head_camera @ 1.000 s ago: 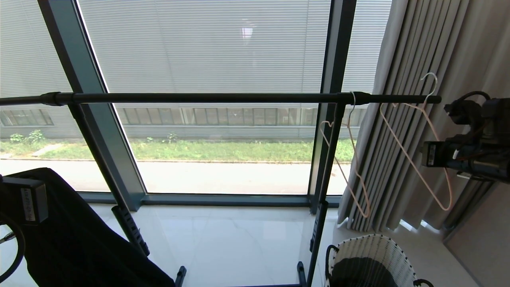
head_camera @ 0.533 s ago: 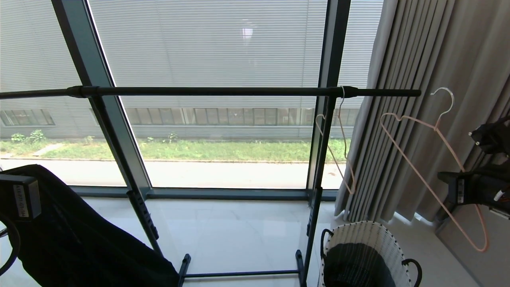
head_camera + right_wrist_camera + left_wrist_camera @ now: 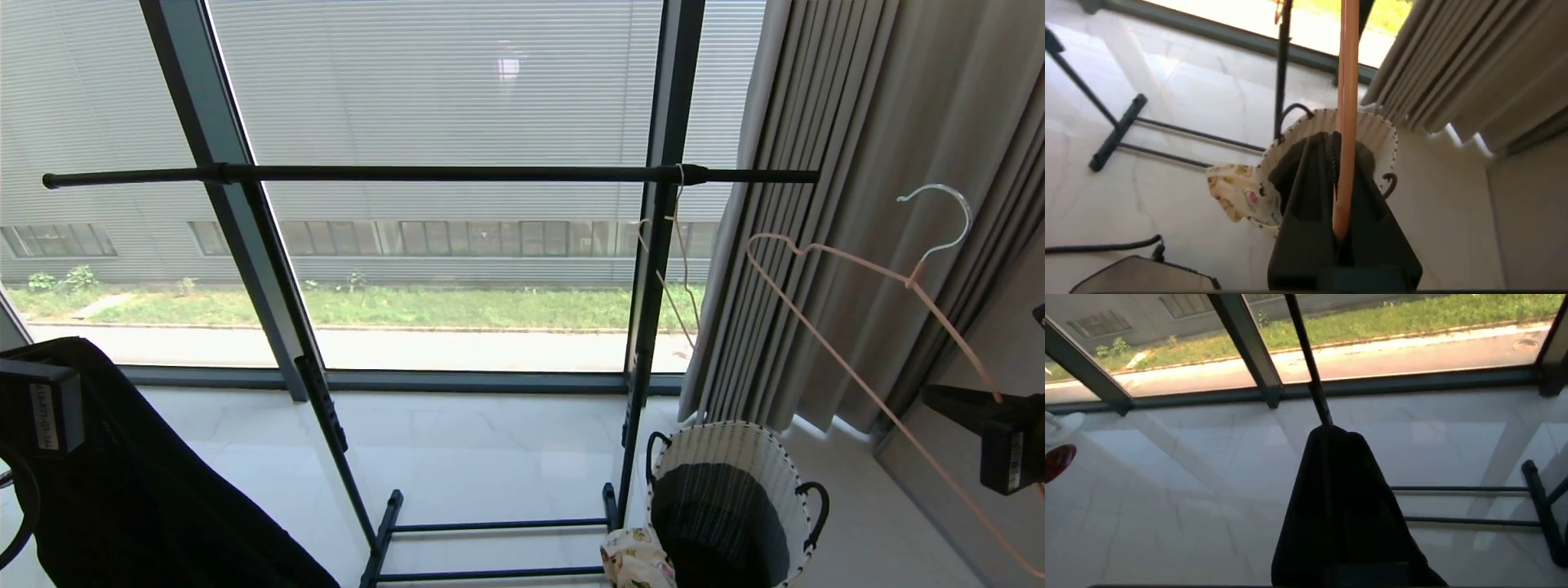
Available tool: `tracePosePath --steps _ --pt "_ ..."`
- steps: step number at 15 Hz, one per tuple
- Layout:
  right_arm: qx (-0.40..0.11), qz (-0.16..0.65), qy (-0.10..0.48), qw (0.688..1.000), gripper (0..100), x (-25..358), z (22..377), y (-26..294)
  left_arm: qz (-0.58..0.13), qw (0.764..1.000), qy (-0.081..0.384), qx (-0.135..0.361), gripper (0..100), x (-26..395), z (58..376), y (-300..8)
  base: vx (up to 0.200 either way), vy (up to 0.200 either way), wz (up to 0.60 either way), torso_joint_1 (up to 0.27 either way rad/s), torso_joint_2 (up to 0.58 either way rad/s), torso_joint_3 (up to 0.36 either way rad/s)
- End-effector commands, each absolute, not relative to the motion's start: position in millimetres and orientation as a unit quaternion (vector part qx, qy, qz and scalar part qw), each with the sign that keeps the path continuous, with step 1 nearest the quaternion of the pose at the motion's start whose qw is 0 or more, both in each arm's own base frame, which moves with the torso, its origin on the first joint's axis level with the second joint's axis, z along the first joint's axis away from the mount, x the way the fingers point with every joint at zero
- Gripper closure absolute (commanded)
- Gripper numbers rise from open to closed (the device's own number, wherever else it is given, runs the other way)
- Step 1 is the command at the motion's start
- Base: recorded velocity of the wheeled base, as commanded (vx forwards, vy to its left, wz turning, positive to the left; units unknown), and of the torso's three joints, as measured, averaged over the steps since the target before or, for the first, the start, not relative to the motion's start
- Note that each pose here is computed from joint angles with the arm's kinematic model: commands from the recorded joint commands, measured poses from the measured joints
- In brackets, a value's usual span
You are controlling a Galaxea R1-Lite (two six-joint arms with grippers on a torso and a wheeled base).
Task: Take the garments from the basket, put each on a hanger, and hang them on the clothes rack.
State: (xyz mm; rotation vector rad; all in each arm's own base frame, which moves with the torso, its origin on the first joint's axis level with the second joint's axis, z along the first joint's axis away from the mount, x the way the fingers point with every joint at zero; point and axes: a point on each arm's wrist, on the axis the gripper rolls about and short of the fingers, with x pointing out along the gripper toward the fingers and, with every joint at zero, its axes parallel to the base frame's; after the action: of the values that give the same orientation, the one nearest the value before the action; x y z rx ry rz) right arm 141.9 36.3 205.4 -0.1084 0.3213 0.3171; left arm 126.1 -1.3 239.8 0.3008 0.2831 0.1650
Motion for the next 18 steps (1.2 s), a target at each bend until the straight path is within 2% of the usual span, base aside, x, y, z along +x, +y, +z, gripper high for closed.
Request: tracePosePath --steps 1,3,6,9,11,14,18 --pt "-0.049 0.226 0.122 0.965 100 121.1 225.5 42.2 0.05 0.979 0.132 0.147 100 126.8 242.2 -6.1 0.0 0.0 0.0 0.0 0.0 0.0" --pt "-0.05 0.29 0.114 0.949 100 110.1 229.2 50.1 0.01 0.982 0.123 0.146 100 139.0 246.9 -16.5 0.0 0.0 0.0 0.0 0.0 0.0" --pt "-0.053 0.367 0.136 0.919 100 94.3 216.9 58.8 0.003 0.987 0.106 0.121 100 184.5 270.1 -41.8 0.0 0.0 0.0 0.0 0.0 0.0" --pt "-0.059 0.423 0.159 0.89 100 81.0 200.3 62.5 0.036 0.991 0.1 0.08 100 230.9 279.7 -84.6 0.0 0.0 0.0 0.0 0.0 0.0" --pt "-0.067 0.457 0.164 0.872 100 74.4 195.1 67.2 0.018 0.992 0.112 0.063 100 256.9 270.3 -132.5 0.0 0.0 0.0 0.0 0.0 0.0" --pt "-0.043 0.481 0.175 0.858 100 70.2 195.5 72.3 -0.019 0.992 0.115 0.056 100 267.5 260.4 -175.3 0.0 0.0 0.0 0.0 0.0 0.0" --pt "-0.038 0.484 0.177 0.856 100 70.2 196.4 73.4 -0.052 0.987 0.131 0.074 100 267.2 246.4 -196.0 0.0 0.0 0.0 0.0 0.0 0.0"
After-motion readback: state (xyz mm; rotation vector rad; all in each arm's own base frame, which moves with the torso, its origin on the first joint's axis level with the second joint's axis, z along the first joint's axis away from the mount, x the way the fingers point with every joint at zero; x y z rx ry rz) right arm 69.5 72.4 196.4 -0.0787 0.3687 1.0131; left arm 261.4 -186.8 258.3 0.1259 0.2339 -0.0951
